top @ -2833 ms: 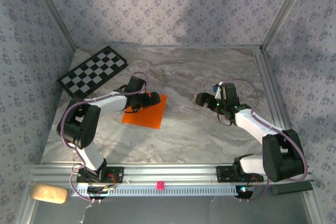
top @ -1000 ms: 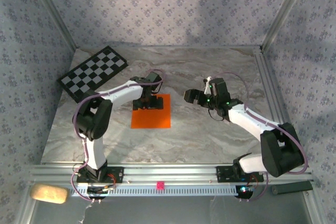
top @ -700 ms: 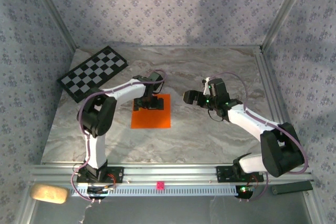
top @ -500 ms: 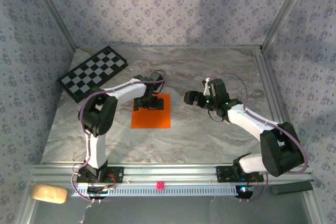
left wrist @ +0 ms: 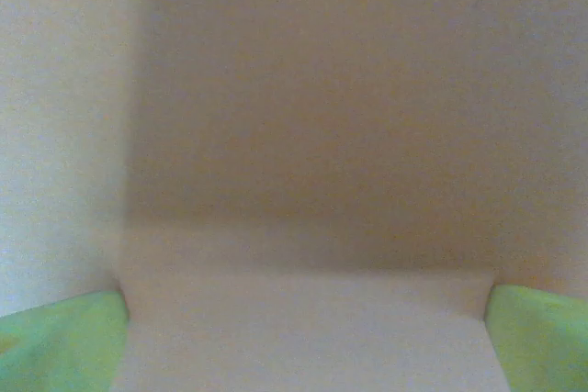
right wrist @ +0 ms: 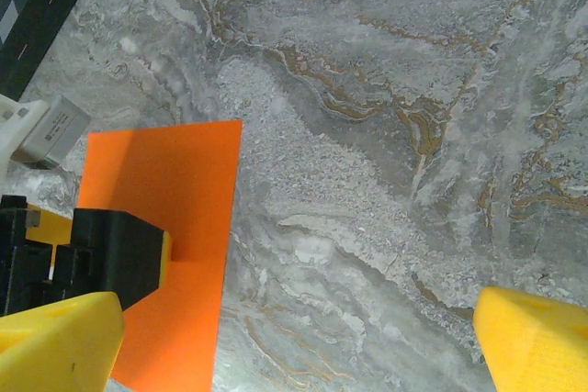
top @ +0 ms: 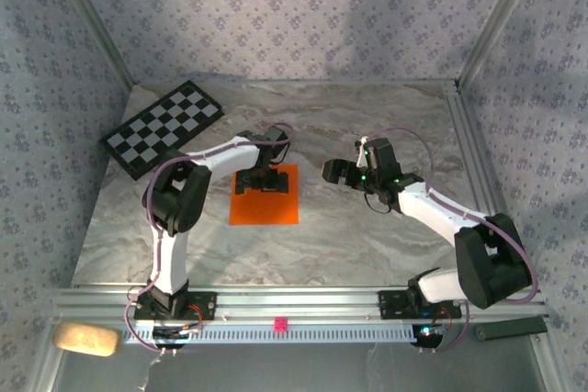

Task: Fold a paper plane with a square sheet of paper (pick it up from the middle)
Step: First fold the square sheet of paper in half at the center of the table.

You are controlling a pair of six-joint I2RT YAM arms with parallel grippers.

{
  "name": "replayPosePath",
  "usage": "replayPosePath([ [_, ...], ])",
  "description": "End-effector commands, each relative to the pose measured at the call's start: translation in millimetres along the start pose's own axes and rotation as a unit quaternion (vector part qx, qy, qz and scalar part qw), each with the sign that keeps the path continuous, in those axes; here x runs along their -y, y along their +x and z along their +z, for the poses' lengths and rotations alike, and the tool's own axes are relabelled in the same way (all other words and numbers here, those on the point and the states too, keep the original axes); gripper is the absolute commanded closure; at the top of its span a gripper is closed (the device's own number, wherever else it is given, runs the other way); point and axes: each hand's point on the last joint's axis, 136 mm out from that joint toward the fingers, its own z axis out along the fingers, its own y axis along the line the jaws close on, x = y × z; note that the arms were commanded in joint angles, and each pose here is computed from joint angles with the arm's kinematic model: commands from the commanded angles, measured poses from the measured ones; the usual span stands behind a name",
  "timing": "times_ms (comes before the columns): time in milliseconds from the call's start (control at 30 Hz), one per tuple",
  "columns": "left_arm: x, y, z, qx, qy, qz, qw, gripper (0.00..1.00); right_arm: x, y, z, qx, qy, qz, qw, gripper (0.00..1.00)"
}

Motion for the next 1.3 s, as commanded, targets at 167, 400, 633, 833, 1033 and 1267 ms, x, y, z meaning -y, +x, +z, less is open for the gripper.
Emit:
replayPosePath([
  [167, -9.6, 17.6, 22.2, -0.031, -0.03, -0.006, 0.999, 0.01, 8.3, 8.3, 3.0, -0.013, 0.019, 0.007, 1.0, 0.0],
  [400, -8.5, 19.3, 26.2, -0.037, -0.028, -0.005, 0.999, 0.02, 8.6, 6.6, 2.4, -0.009, 0.022, 0.009, 1.0, 0.0],
  [633, -7.2, 19.7, 25.4, -0.035, -0.023, 0.0, 0.999, 0.04, 8.5, 4.3, 0.2, -0.002, 0.023, 0.007, 1.0, 0.0],
  [833, -7.4, 20.2, 23.7, -0.034, -0.021, 0.001, 0.999, 0.05, 9.3, 2.4, -1.8, 0.01, 0.023, 0.007, 1.0, 0.0],
  [1033, -3.9, 16.8, 17.9, -0.025, -0.012, 0.0, 1.0, 0.11, 7.6, -3.8, -5.1, 0.026, 0.024, 0.005, 0.999, 0.0],
  [1267, 18.0, 6.2, -4.3, 0.015, 0.036, 0.031, 0.999, 0.25, 0.0, -18.3, -21.0, 0.08, 0.035, -0.029, 0.996, 0.0],
])
